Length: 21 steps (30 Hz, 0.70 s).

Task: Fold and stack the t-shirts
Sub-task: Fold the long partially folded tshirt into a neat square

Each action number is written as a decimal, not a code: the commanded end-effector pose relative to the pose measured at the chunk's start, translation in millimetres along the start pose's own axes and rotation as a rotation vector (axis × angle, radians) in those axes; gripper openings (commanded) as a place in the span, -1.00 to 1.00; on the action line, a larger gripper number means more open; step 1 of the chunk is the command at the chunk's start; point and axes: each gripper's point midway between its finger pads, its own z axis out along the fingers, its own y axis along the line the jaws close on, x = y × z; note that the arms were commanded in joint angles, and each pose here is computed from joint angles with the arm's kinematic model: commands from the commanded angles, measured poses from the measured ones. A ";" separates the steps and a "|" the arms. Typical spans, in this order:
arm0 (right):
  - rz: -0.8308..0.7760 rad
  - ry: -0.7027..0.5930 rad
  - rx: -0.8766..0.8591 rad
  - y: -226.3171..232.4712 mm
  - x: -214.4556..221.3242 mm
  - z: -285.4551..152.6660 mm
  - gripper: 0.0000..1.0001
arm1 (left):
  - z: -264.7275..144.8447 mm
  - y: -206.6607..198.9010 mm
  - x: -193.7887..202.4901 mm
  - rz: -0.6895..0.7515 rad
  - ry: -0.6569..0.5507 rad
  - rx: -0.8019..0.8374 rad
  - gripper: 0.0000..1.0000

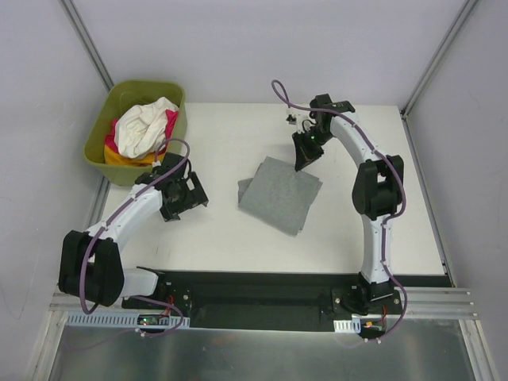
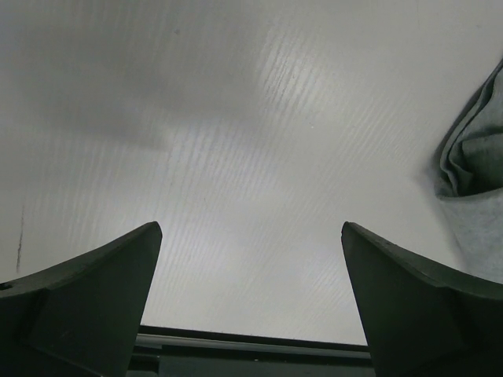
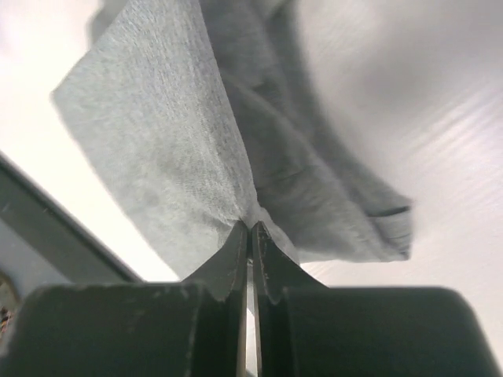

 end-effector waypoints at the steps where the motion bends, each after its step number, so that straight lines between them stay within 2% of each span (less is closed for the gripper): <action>1: -0.020 -0.045 0.121 -45.7 -21.0 3.2 -0.99 | -4.2 -18.9 -8.6 0.015 0.010 0.080 0.99; 4: 0.010 -0.051 0.146 -62.4 -26.6 10.6 -0.98 | -5.2 -28.4 -7.3 0.033 0.031 0.125 0.99; 5: 0.010 -0.083 0.155 -67.2 -35.0 12.6 -0.89 | -5.2 -32.1 -5.8 0.041 0.041 0.143 0.99; 6: 0.014 -0.099 0.164 -69.8 -39.1 13.8 -0.51 | -6.4 -36.5 -7.0 0.059 0.042 0.165 0.98; 10: 0.017 -0.168 0.205 -70.0 -57.3 -3.4 -0.28 | -8.5 -64.3 -3.5 0.116 0.065 0.261 0.99; 13: 0.043 -0.203 0.220 -60.2 -59.6 -21.0 0.05 | -11.8 -85.6 -3.7 0.171 0.064 0.302 0.99; 14: 0.048 -0.258 0.217 -46.9 -65.7 -41.6 0.39 | -14.6 -98.0 -0.5 0.200 0.065 0.332 0.98; 15: 0.058 -0.273 0.193 -38.4 -64.3 -45.8 0.92 | -19.0 -109.5 -4.7 0.214 0.053 0.361 0.99; 16: 0.095 -0.263 0.174 -32.5 -53.8 -43.9 0.93 | -17.1 -117.4 -3.4 0.226 0.065 0.378 0.99; 17: 0.095 -0.332 0.166 -19.6 -59.3 -60.7 0.93 | -19.3 -131.0 -6.6 0.242 0.052 0.422 0.99; 19: 0.222 -0.390 0.102 -2.6 -57.4 -65.6 0.93 | -22.0 -157.1 -3.8 0.279 0.073 0.499 0.99; 20: 0.261 -0.382 0.064 -1.0 -46.1 -48.4 0.93 | -22.1 -166.4 -3.8 0.290 0.076 0.524 0.99; 21: 0.302 -0.414 -0.029 21.4 -46.7 -57.2 0.93 | -30.5 -186.2 -5.2 0.319 0.071 0.582 0.99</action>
